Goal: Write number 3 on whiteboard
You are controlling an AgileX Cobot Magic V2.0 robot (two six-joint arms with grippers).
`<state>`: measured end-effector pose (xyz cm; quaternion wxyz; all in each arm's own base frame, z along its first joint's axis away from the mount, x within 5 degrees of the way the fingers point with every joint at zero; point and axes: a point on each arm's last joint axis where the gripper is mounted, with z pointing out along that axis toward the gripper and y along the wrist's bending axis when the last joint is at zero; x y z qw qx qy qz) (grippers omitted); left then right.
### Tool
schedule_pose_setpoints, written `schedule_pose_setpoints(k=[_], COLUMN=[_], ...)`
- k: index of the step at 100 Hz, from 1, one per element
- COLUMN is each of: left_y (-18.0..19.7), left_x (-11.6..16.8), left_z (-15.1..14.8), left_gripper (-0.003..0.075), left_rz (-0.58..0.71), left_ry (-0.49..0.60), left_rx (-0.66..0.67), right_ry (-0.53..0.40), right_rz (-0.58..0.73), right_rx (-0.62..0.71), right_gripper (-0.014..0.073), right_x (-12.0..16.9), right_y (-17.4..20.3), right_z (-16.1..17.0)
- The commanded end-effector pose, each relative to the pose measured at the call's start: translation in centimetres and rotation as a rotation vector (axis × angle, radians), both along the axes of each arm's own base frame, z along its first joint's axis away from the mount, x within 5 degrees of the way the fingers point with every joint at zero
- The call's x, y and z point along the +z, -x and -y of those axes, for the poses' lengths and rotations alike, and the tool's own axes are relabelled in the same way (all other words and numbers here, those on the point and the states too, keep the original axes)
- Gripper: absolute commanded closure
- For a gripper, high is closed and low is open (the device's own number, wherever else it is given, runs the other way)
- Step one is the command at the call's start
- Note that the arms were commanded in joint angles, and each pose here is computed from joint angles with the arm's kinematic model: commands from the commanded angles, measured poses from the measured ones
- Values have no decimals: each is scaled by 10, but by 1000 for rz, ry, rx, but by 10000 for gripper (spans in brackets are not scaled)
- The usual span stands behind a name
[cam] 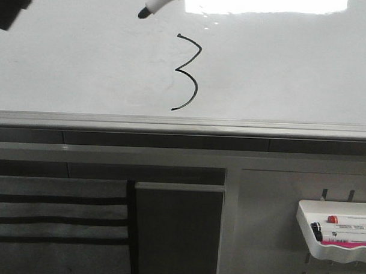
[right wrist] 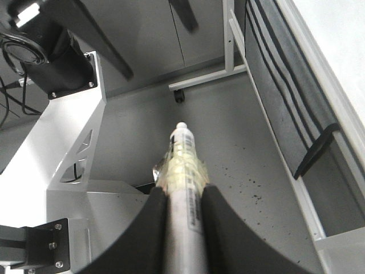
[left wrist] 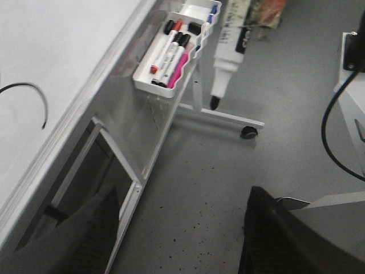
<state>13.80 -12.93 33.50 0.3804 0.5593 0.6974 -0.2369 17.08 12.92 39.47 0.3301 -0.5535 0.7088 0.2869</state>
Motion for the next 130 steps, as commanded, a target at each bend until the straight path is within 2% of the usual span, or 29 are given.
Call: schedule_pose_setpoints(k=[1, 22, 39, 83, 90, 99, 110, 130], left_y=[-3, -14, -29, -33, -33, -33, -33, -33], left_x=[17, 17, 16, 20, 20, 20, 21, 21], left_z=[20, 58, 80, 86, 86, 86, 86, 86], left_gripper=[281, 281, 281, 288, 344, 463, 570, 673], left_rz=[39, 13, -14, -26, -26, -23, -21, -21], left_ry=[79, 63, 55, 57, 57, 59, 60, 60], left_rx=[-41, -144, -171, -193, -193, -190, -188, -188], right_ry=[-49, -27, -24, 5, 1, -1, -1, -19], right_rz=[74, 193, 225, 264, 274, 280, 280, 267], right_rx=[83, 174, 186, 150, 135, 128, 128, 133], right_gripper=[595, 595, 595, 595, 595, 595, 595, 595], right_x=[14, 14, 14, 13, 14, 14, 14, 15], right_y=[11, 12, 11, 6, 4, 3, 3, 5], right_z=[0, 0, 0, 1, 1, 1, 1, 0])
